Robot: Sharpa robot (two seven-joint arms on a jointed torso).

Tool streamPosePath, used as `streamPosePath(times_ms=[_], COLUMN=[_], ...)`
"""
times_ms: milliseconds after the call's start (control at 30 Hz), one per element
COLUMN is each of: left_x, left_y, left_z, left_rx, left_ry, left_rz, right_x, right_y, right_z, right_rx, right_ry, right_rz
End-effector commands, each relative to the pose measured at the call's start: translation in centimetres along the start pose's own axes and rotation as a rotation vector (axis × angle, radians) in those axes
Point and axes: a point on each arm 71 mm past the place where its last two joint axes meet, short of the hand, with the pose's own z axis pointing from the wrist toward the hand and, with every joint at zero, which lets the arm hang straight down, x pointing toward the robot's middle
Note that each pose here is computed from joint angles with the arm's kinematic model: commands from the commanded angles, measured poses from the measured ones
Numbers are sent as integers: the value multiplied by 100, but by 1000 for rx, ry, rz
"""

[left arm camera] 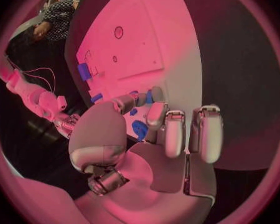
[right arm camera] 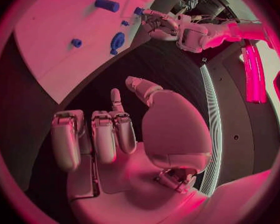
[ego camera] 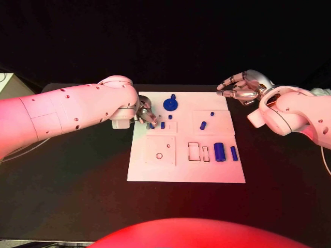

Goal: Assemble the parts on the task board

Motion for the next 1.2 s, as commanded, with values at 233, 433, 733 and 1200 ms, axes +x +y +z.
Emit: streamPosePath(times_ms=[233, 433, 733, 1200], left_x=[94, 80, 75, 43], left_y=[-26, -33, -7, 101], left_z=[64, 80, 91, 98], left_rx=[-17, -23, -39, -69], left_ry=[62, 51, 52, 29], left_rz=[13, 8, 12, 19], right_x=[22, 25, 21, 13], right_y=[11, 13, 10, 6], right_z=[-7, -8, -14, -16], right_rx=[-7, -7, -8, -10], right_ry=[18, 19, 20, 18], right_rz=[1, 1, 1, 1])
